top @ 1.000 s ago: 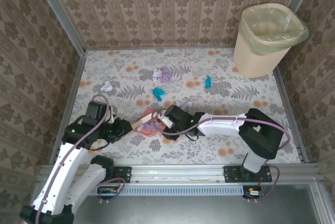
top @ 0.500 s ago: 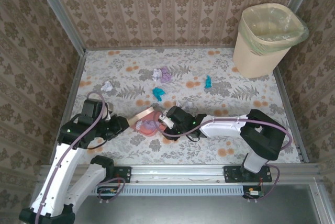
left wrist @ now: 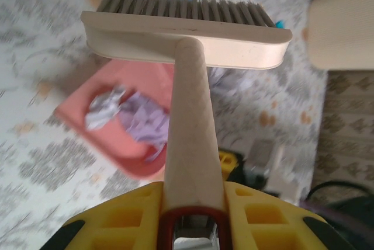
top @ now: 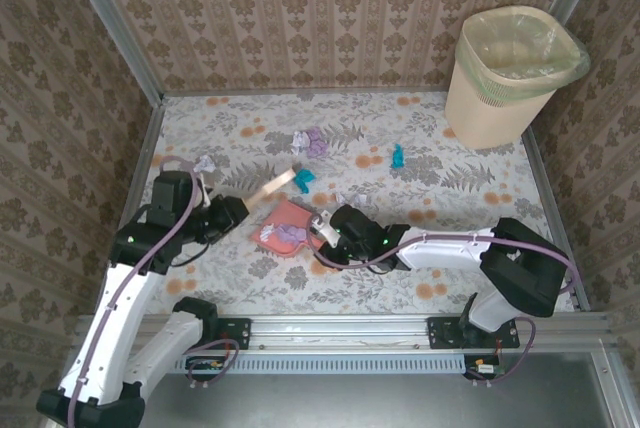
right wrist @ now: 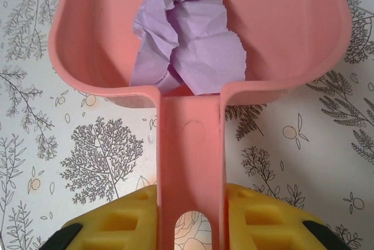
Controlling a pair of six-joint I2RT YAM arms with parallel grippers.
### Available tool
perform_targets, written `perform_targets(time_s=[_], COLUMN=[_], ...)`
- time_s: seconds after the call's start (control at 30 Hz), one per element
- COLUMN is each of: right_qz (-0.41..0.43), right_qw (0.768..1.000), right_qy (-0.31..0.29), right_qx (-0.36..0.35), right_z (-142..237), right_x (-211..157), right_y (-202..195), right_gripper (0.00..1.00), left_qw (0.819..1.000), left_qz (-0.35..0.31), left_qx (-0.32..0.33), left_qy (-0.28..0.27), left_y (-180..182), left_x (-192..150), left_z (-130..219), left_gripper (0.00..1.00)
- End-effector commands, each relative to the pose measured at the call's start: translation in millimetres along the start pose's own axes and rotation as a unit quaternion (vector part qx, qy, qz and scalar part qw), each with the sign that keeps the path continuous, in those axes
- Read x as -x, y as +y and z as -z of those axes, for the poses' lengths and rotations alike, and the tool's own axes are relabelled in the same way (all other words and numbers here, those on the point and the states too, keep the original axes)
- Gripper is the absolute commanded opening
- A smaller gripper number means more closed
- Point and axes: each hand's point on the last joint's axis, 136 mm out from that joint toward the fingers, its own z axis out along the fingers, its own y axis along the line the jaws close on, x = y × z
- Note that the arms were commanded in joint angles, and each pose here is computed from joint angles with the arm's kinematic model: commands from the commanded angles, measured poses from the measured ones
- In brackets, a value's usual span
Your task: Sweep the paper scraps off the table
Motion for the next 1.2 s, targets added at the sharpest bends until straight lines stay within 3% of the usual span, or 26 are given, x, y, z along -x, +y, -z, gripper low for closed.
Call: perform_targets(time_s=[0.0,0.33,0.53,0.83,1.17], right_qz=[-0.002,-0.014,-0.044,-0.147,-0.202], right_qw=[0.999,0.996,0.994,0.978,0.951], right_qy=[-0.046,-0.061,-0.058,-0.084,-0.065], right_qx=[-0.01,-0.06,-0.081,-0.121,-0.226], right_z=[12.1,32.1,57.1,114.5,177.7], right_x=[17.3,26.7,54.5,103.5,128.5], right_y=[-3.3,-19.6,-30.3,-63.1,-120.4], right_gripper=[0.0,0.0,0.0,0.0,0.0], left_qw=[0.992,0.97,0.97,0.971,0.975], left_qz=[-0.007,-0.041,-0.087,-0.145,-0.18], left_qx=[-0.083,-0.107,-0.084,0.02,0.015], left_qy=[-0.098,-0.212,-0.211,-0.191,-0.127], left_y=[-54.0,-116.4,-129.2,-62.4,-35.2], left_x=[52.3,148.8,178.4,198.9,197.1], left_z=[14.5,-5.6,-35.7,-52.9,-72.4], left_gripper=[0.0,0.0,0.0,0.0,0.0])
